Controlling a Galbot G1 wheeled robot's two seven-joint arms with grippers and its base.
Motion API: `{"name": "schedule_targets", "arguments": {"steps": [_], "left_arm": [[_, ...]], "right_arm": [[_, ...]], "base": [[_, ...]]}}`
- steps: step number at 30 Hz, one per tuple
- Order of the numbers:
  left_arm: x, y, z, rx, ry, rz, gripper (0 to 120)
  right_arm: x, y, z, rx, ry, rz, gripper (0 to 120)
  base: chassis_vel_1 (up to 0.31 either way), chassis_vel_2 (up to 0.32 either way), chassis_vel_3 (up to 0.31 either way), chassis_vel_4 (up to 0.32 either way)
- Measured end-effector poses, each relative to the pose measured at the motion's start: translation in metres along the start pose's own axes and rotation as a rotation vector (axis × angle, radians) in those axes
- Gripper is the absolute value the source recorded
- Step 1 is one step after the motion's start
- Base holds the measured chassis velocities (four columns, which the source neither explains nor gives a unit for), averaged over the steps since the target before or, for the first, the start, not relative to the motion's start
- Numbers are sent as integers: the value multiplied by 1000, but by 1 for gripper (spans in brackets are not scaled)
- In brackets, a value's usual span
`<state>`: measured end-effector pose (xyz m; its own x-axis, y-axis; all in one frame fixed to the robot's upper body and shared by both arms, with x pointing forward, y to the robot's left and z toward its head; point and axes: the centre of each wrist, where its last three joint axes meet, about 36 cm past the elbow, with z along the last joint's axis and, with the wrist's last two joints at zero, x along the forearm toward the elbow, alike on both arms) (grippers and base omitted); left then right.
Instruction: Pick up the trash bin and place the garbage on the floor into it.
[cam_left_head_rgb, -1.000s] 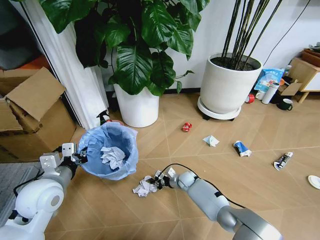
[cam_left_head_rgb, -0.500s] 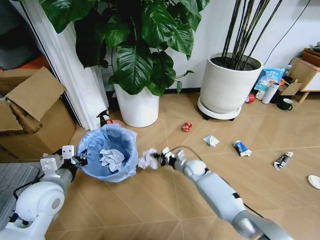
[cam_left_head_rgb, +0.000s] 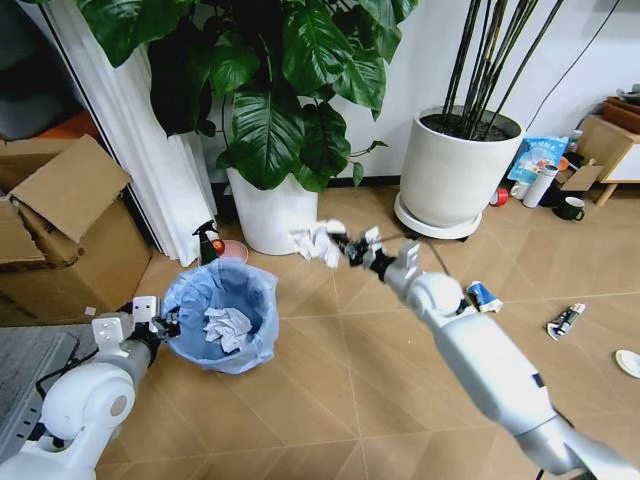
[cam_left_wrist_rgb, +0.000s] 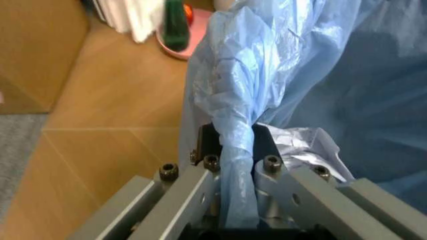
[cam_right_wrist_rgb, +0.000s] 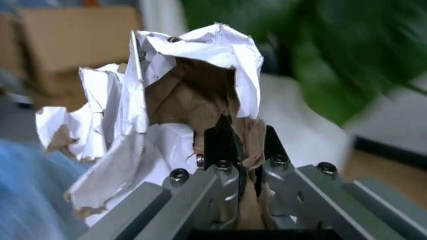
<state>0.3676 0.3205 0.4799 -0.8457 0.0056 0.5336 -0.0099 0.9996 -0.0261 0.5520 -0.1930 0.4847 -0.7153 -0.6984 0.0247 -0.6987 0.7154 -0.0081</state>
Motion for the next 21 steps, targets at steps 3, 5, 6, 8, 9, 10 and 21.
{"name": "schedule_targets", "arguments": {"steps": [3, 5, 6, 8, 9, 10, 21], "left_arm": [[-4, -2, -3, 9, 27, 27, 0], [-6, -2, -4, 10, 37, 34, 0], [-8, -2, -4, 9, 41, 35, 0], [-9, -2, -5, 9, 43, 36, 0], [-10, -2, -5, 10, 44, 37, 0], [-11, -1, -6, 11, 45, 37, 0], [-10, 1, -7, 17, 38, 37, 0]], "right_arm": [[-12, 36, -23, 7, -19, -109, 0], [-17, 52, -26, 11, -15, -160, 0], [-20, 64, -27, 12, -9, -198, 0], [-23, 75, -26, 12, 0, -234, 0], [-27, 88, -24, 14, 14, -274, 0], [-31, 99, -20, 15, 26, -308, 0], [-46, 128, 5, 36, 105, -382, 15]], "base": [[0, 0, 0, 0], [0, 0, 0, 0], [0, 0, 0, 0], [0, 0, 0, 0], [0, 0, 0, 0], [0, 0, 0, 0], [0, 0, 0, 0]]}}
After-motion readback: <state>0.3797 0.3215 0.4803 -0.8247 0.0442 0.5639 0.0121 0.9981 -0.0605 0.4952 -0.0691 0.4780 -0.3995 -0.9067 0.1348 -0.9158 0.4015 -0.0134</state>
